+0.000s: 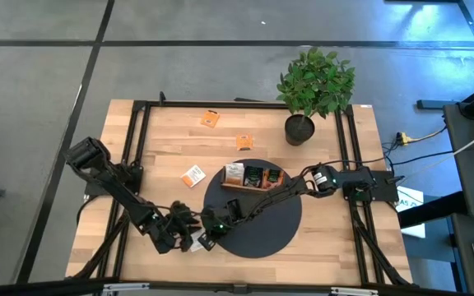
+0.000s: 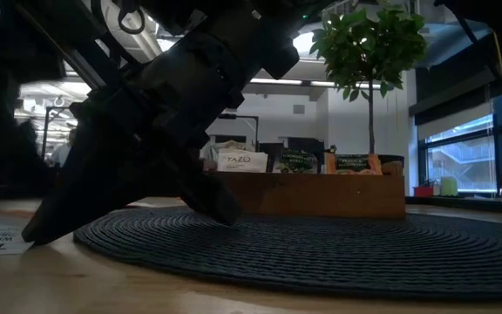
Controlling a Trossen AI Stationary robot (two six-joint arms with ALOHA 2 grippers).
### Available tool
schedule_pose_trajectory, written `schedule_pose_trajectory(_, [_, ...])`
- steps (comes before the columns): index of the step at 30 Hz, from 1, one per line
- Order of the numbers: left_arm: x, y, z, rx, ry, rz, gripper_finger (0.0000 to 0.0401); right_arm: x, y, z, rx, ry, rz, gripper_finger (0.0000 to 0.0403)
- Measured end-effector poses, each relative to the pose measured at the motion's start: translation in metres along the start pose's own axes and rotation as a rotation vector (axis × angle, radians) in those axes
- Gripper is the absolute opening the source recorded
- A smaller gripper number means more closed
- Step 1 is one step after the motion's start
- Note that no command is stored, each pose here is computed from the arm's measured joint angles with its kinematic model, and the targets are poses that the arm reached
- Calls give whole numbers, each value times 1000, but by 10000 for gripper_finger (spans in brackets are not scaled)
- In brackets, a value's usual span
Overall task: Pick & Place Tea
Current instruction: Put the white tea bag into the left section of the wooden organizer
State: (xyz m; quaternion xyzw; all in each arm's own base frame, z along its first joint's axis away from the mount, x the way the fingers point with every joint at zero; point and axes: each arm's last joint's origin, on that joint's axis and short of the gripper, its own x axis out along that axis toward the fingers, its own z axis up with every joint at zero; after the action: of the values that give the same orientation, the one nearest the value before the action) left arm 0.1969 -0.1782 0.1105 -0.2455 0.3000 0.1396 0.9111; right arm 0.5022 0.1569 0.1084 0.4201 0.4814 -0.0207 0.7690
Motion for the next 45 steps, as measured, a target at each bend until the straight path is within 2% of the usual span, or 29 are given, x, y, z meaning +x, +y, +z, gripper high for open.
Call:
schedule_pose_trajectory(3, [-7, -5, 9, 151, -22, -39, 116, 0, 0, 0, 0, 1, 0, 3])
schedule_pose_trajectory(7, [-12, -10, 11, 431, 54, -137, 116, 0, 0, 0, 1, 4, 0, 2])
schedule_pose_trajectory(9, [-12, -10, 9, 485, 101, -173, 116, 0, 0, 0, 4, 6, 1, 2])
schedule_pose_trajectory(13, [-4, -7, 3, 503, 147, -166, 116, 0, 0, 0, 10, 6, 5, 5])
schedule_pose_trajectory(22, [5, -5, -6, 503, 207, -166, 116, 1, 3, 2, -7, -7, 47, 48])
schedule_pose_trajectory(36, [5, -4, -6, 297, 190, -113, 116, 0, 5, 3, 64, -19, 66, 163])
schedule_pose_trajectory(40, [5, -3, -6, 241, 179, -95, 116, 0, 7, 3, 63, -26, 75, 174])
schedule_pose_trajectory(45, [11, -1, -16, 188, 171, -57, 116, 0, 9, 2, 58, -35, 87, 169])
